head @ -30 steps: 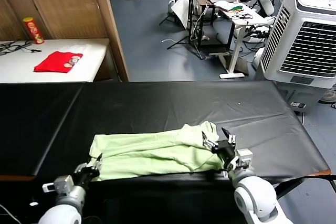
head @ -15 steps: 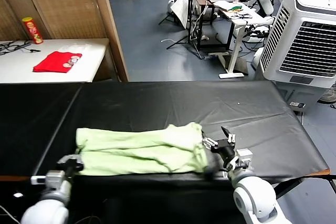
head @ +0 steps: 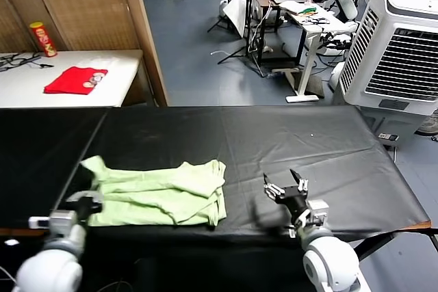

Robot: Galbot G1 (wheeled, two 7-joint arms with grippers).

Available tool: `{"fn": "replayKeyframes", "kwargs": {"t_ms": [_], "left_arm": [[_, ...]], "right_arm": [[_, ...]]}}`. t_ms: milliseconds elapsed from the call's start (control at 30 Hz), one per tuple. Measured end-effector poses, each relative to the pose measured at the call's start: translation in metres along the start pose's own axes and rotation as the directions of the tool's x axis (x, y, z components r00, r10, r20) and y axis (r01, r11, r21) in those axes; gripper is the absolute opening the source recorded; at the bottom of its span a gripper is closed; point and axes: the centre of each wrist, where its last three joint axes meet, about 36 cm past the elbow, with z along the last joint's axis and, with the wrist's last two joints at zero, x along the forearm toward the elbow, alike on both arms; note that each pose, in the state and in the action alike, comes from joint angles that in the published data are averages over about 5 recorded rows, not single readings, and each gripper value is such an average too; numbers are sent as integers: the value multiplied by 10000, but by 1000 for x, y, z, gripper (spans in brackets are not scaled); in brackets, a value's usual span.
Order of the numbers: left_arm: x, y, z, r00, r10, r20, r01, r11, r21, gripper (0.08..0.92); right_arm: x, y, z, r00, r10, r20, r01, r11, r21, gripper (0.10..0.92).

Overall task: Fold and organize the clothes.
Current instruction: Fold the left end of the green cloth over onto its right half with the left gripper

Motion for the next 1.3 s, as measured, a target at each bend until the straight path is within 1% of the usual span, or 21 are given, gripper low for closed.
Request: {"fn": "replayKeyframes", "kwargs": {"t_ms": [33,100,200,300,400,500,600,800,867,900,967,1067,1167,1233,1267,1300], "left_arm": [[1,-13,-2,9994,331,-97,-327,9986,413,148],[3,-37,-6,9945,1023,-237,-989,9882,1168,148],[2,-66,-11,9808,1940,-213,-1860,9621,1994,148],[-2,-87,-14,9675,2527,-10,-2444,9367,2506,148],[-8,-103,-16,9588,2837,150,-2761,9178,2853,148],[-14,-115,-16,9538,2997,213,-2916,9062,3061,148],[-18,-122,-14,9512,3078,224,-2984,8990,3206,148],[-19,-131,-13,9489,3147,234,-3030,8879,3463,150],[-18,-133,-12,9477,3183,225,-3058,8857,3494,184],[-18,-134,-12,9467,3212,225,-3083,8838,3519,217],[-16,-137,-11,9431,3320,209,-3164,8759,3644,316],[-12,-141,-11,9318,3629,50,-3322,8475,4140,483],[-6,-144,-13,9143,4048,-123,-3461,7969,4952,650],[-1,-144,-15,9065,4222,13,-3581,7674,5318,733],[1,-143,-15,9062,4226,153,-3637,7604,5380,761],[2,-141,-16,9081,4176,314,-3677,7592,5370,774]], "right_arm": [[1,0,1,10000,46,-21,-46,10000,-6,798],[3,-1,3,9999,133,-62,-133,9999,-16,798],[4,-1,5,9997,227,-97,-227,9997,-15,798],[3,0,7,9995,267,-141,-267,9996,-1,798],[2,2,9,9995,267,-184,-267,9996,1,798],[1,3,10,9994,266,-209,-266,9996,9,798],[-1,3,11,9994,265,-229,-264,9996,29,798],[-6,6,11,9996,126,-247,-124,9999,68,798],[-8,7,11,9997,66,-247,-64,9999,82,798],[-9,7,12,9997,26,-249,-24,10000,92,798],[-11,8,11,9997,-98,-244,100,9999,105,798],[-15,11,10,9987,-465,-208,465,9989,29,798],[-18,14,8,9944,-1049,-123,1047,9943,-188,798],[-20,17,6,9880,-1544,-43,1542,9875,-324,798],[-22,19,5,9836,-1802,5,1801,9830,-361,798],[-24,21,3,9780,-2083,51,2084,9773,-372,798]]}}
